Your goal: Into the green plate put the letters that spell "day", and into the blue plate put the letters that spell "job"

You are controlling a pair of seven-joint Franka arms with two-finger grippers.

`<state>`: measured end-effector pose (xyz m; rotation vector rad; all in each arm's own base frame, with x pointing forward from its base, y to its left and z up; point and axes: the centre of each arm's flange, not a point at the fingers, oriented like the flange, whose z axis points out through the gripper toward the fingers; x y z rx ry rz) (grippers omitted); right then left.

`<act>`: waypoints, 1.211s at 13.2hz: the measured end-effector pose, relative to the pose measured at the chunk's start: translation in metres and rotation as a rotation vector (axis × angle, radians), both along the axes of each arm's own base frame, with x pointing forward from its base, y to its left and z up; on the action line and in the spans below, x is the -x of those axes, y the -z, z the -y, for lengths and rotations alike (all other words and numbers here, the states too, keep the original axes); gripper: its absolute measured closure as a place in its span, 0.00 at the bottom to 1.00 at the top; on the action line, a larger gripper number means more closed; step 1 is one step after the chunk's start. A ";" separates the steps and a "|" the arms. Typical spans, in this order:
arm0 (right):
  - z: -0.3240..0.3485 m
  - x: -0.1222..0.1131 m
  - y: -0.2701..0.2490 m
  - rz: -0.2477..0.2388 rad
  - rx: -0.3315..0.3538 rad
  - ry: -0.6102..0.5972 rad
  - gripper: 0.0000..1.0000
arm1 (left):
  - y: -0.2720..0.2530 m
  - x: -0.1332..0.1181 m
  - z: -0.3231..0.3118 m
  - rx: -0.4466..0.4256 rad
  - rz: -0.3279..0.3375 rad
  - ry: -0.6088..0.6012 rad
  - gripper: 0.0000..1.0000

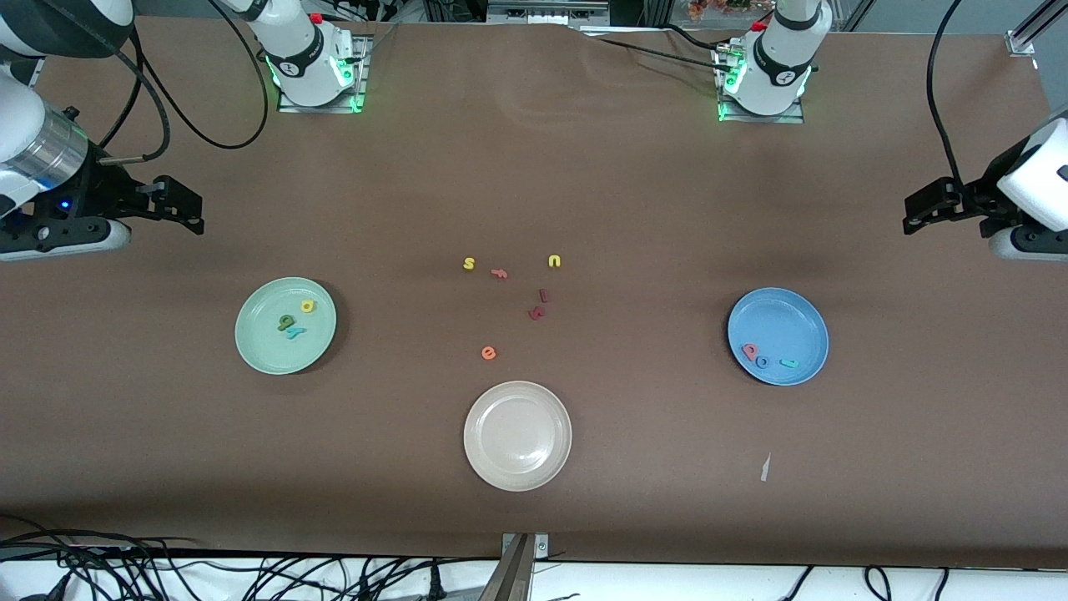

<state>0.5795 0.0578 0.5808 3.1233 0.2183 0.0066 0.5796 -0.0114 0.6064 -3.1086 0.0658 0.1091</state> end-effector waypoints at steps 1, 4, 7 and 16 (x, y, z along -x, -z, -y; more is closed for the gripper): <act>0.000 0.000 0.000 0.000 0.000 0.000 0.00 | 0.003 0.001 0.000 0.004 -0.005 0.000 0.00; 0.000 0.000 0.000 0.000 0.000 0.001 0.00 | 0.012 0.004 -0.009 0.030 -0.002 -0.023 0.00; 0.001 0.000 0.000 0.000 0.000 0.001 0.00 | 0.007 0.010 -0.021 0.042 0.010 -0.040 0.00; 0.001 0.000 0.000 -0.001 0.001 0.001 0.00 | -0.008 0.019 -0.019 0.043 0.035 -0.038 0.00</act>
